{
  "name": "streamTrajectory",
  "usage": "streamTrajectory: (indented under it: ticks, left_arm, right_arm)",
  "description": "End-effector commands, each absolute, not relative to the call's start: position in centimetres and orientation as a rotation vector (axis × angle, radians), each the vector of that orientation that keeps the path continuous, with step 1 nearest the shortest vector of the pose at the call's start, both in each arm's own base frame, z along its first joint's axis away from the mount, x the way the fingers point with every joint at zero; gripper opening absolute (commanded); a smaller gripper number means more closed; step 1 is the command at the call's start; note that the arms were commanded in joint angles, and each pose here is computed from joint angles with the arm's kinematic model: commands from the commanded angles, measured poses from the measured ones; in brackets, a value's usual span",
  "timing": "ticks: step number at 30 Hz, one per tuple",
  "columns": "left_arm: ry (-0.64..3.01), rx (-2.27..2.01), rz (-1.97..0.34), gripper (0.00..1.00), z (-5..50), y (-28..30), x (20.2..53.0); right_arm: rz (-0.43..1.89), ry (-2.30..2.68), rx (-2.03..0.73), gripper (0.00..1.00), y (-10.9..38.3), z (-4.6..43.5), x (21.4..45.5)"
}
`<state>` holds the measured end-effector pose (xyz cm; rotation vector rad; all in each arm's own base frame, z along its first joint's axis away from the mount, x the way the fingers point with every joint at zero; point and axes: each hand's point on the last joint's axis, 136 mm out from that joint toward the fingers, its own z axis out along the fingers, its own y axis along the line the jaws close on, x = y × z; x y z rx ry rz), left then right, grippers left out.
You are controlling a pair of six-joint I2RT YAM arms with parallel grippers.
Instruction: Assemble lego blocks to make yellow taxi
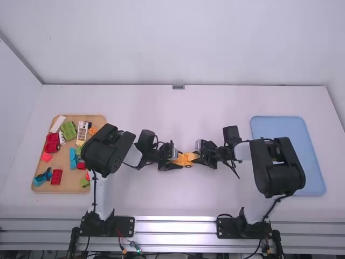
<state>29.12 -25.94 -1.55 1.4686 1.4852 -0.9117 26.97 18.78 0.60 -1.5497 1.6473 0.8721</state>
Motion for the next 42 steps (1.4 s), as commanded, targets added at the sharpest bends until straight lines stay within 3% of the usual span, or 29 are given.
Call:
streamTrajectory:
  ticks: [1,12,42]
  left_arm:
    - [1.546,1.491,-0.899,0.27,-3.4,-25.4,28.1]
    - [1.566,1.484,-0.912,0.27,-3.5,-25.4,28.1]
    - [1.605,1.473,-0.916,0.27,-3.8,-25.3,28.3]
  right_arm:
    - [0.855,1.6,-1.58,0.1,19.7,1.5,27.4]
    - [0.795,1.592,-1.698,0.08,20.9,0.2,26.4]
    - [0.751,1.674,-1.695,0.08,19.5,-0.7,26.7]
